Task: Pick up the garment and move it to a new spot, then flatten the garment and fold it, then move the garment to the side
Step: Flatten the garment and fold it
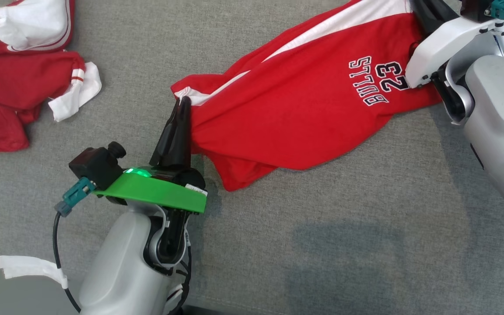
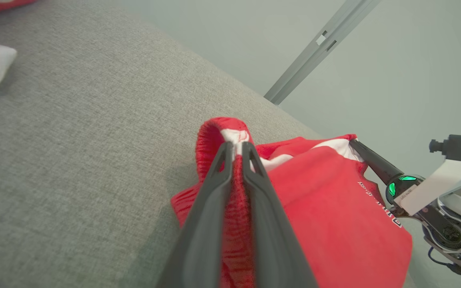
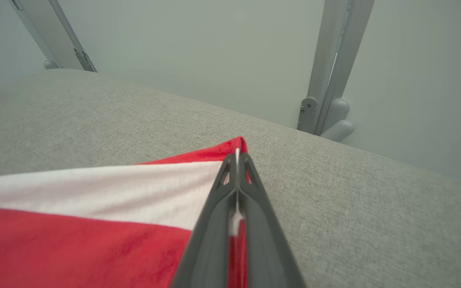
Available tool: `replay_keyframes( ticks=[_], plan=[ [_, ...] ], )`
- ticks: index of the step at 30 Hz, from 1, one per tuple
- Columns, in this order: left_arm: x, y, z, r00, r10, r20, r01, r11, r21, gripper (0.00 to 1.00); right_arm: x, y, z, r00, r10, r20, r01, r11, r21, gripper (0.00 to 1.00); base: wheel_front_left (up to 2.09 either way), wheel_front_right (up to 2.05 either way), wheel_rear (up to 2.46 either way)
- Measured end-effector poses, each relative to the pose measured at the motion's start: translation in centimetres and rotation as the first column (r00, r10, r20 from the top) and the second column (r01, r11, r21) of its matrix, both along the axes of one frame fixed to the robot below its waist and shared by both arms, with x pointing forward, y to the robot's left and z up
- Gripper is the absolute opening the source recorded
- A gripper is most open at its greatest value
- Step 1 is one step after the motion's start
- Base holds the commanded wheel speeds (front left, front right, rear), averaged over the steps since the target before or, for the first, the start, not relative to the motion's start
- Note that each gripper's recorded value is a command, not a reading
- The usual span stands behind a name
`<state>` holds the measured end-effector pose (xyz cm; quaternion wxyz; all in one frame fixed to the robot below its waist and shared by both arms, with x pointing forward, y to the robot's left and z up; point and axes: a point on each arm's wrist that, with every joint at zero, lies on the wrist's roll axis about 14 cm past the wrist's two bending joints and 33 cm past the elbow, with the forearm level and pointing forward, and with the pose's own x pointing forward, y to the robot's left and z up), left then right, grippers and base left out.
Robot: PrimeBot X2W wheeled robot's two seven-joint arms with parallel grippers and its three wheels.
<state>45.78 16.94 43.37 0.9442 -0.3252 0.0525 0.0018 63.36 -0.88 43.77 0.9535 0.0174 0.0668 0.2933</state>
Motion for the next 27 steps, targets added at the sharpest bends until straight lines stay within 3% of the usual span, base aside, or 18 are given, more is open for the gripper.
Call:
replay_keyframes(
  ticks=[1, 2, 3, 4, 14, 27],
  plan=[
    [0.2, 0.0, -0.2, 1.0, -0.003, -0.003, 0.003, 1.0, 0.001, 0.3, 0.1, 0.0, -0.6, 1.0, -0.002, -0.009, 0.002, 1.0, -0.005, 0.0, 0.0, 0.0, 0.0],
    [0.3, 0.0, -0.3, 1.0, -0.003, -0.006, 0.003, 1.0, 0.0, 0.49, 0.2, 0.0, -1.1, 1.0, -0.007, -0.022, 0.007, 1.0, -0.003, 0.05, 0.0, 0.0, 0.0],
    [0.4, 0.0, -0.5, 1.0, -0.003, -0.011, 0.003, 1.0, 0.001, 1.0, 0.3, 0.0, -1.6, 0.999, -0.013, -0.033, 0.013, 1.0, -0.002, 0.6, 0.0, 0.0, 0.0],
    [0.5, 0.0, -0.7, 1.0, -0.003, -0.015, 0.003, 1.0, 0.002, 1.0, 0.4, 0.0, -1.9, 0.999, -0.018, -0.04, 0.018, 1.0, 0.002, 1.0, 0.0, 0.0, 0.0],
    [1.1, 1.5, -0.2, 1.0, 0.026, 0.006, -0.026, 0.992, 0.122, 1.0, 0.7, -1.4, 0.6, 0.998, -0.068, 0.013, 0.067, 0.995, 0.068, 1.0, 0.0, 0.0, 0.0],
    [-1.7, 2.4, 0.7, 0.997, 0.076, 0.001, -0.075, 0.983, 0.168, 1.0, -5.2, -2.4, -3.3, 0.992, -0.053, -0.118, 0.051, 0.998, -0.022, 1.0, 0.0, 0.0, 0.0]
  ],
)
